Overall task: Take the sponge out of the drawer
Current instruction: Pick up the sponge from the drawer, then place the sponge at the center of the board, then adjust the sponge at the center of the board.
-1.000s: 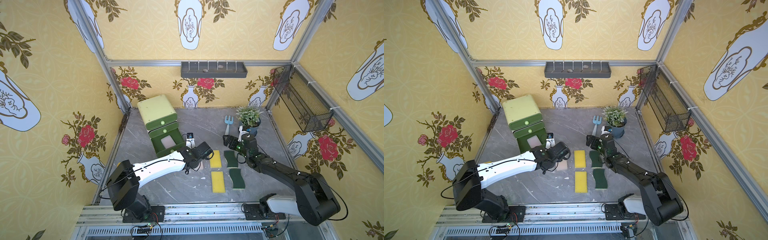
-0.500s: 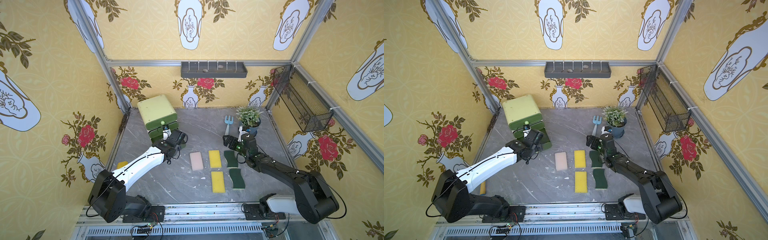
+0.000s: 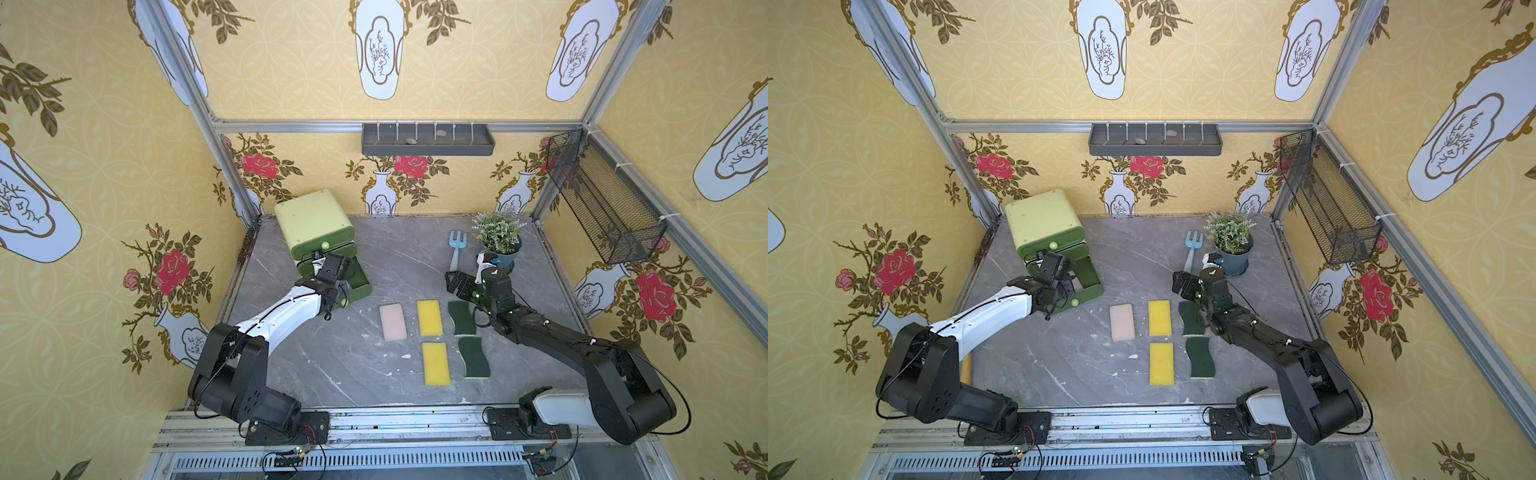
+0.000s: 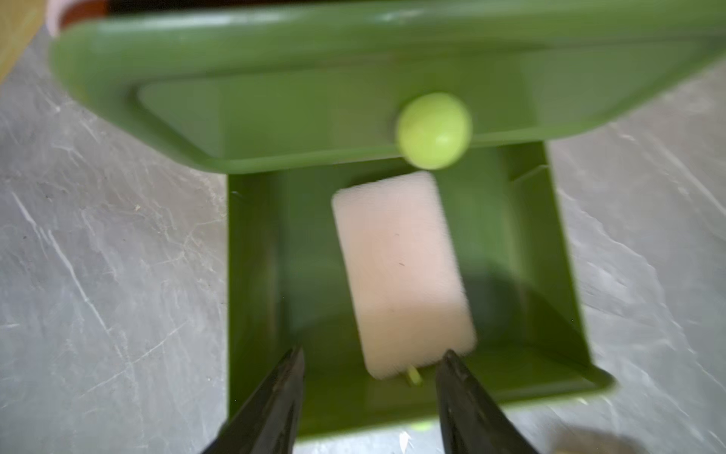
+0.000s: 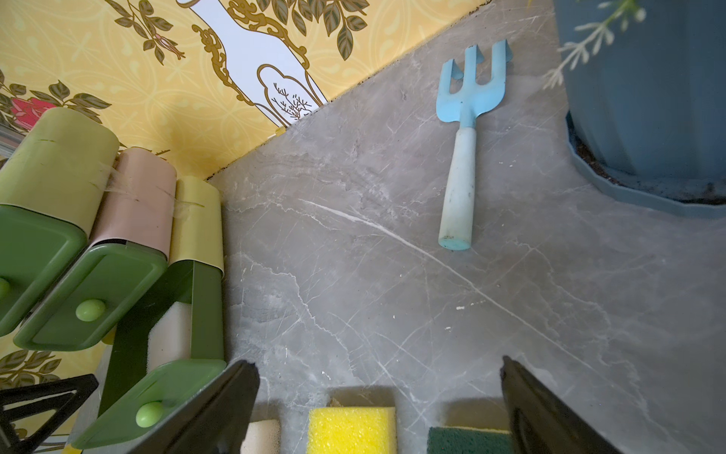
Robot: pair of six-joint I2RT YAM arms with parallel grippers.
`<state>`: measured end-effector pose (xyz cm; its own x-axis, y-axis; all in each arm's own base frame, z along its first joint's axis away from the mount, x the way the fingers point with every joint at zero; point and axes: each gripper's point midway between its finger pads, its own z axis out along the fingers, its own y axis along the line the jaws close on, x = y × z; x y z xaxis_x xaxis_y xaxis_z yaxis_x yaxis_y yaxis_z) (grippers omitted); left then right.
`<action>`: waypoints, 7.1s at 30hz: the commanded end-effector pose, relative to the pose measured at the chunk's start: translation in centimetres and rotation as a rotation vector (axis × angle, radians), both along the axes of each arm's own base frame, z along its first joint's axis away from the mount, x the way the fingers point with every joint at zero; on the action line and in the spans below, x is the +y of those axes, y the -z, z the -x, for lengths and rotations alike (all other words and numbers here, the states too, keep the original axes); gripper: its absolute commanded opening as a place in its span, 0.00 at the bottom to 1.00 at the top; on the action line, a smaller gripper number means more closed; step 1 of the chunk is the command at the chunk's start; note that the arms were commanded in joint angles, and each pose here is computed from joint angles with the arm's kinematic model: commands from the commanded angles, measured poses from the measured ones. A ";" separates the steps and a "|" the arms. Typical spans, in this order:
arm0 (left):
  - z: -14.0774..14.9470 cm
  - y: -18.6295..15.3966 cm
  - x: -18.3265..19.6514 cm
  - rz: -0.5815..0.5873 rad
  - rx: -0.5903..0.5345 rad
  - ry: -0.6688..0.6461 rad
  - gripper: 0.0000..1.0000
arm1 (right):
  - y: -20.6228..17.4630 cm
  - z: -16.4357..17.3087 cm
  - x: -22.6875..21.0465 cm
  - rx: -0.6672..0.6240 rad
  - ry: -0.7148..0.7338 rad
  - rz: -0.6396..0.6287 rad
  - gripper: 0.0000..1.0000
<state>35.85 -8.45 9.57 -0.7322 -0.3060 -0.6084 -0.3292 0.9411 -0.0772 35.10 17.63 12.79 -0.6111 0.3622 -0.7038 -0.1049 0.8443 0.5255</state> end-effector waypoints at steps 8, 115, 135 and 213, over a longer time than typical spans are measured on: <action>-0.7 3.0 0.5 0.044 0.039 -0.022 0.54 | -1.0 -0.6 0.5 -0.034 -0.011 -0.025 0.98; 18.5 0.2 -20.2 0.399 0.151 0.360 0.00 | -0.4 -0.7 0.8 -0.012 -0.021 -0.033 0.97; 22.1 5.0 -17.6 0.362 0.243 0.276 0.00 | -0.3 -0.7 0.8 -0.008 -0.022 -0.034 0.97; 6.1 1.9 -18.0 0.376 0.002 0.331 0.93 | 0.5 -0.9 0.8 0.008 -0.020 -0.022 0.97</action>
<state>29.00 -25.31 7.44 -0.8308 -0.2751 -0.4838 -0.0640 0.9107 -0.4080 35.34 18.15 11.14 -0.6561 0.3499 -0.6686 -0.0957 0.8403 0.5336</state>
